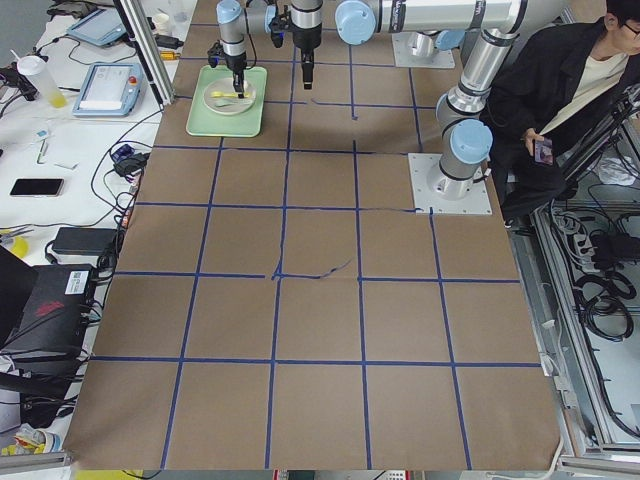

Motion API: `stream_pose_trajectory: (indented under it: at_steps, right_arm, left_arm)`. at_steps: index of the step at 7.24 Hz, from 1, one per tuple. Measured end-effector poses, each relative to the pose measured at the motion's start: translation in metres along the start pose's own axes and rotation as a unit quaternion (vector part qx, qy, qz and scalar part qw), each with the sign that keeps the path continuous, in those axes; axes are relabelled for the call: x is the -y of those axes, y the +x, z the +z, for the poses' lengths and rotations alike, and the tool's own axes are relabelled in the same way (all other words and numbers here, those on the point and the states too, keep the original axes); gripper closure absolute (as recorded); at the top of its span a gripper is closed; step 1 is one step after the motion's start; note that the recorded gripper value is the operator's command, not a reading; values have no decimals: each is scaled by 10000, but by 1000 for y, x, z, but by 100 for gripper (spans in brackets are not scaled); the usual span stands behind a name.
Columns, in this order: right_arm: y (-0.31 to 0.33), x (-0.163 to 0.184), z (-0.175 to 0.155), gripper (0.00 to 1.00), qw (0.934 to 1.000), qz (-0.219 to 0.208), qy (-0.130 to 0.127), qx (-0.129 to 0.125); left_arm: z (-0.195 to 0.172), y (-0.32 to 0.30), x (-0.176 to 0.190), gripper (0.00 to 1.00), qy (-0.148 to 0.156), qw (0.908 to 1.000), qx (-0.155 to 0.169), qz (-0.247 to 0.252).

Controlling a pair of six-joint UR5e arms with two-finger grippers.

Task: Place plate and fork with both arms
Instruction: 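Close the right gripper on the yellow fork handle, then lift the fork out and set it on the tray beside the plate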

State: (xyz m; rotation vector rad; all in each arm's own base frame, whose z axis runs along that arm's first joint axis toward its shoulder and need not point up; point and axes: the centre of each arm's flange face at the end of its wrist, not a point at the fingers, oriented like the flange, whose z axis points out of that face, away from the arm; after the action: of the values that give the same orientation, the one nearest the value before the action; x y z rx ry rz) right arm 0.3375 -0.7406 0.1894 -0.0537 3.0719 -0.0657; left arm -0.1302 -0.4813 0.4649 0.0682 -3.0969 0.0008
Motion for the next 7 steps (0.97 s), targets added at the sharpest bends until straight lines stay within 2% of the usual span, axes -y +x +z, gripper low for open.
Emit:
stream_pose_trajectory:
  at_steps: [3, 5, 7]
  right_arm:
    - [5, 0, -33, 100, 9998, -34, 192, -48]
    - [40, 7, -60, 100, 9992, 200, 322, -134]
    - [100, 9, -55, 99, 9980, 585, 151, -183]
  left_arm:
    - [-1, 0, 0, 0, 12, 10000, 0, 1]
    - [-1, 0, 0, 0, 16, 10000, 0, -4]
    - [0, 0, 1, 0, 16, 10000, -1, -12]
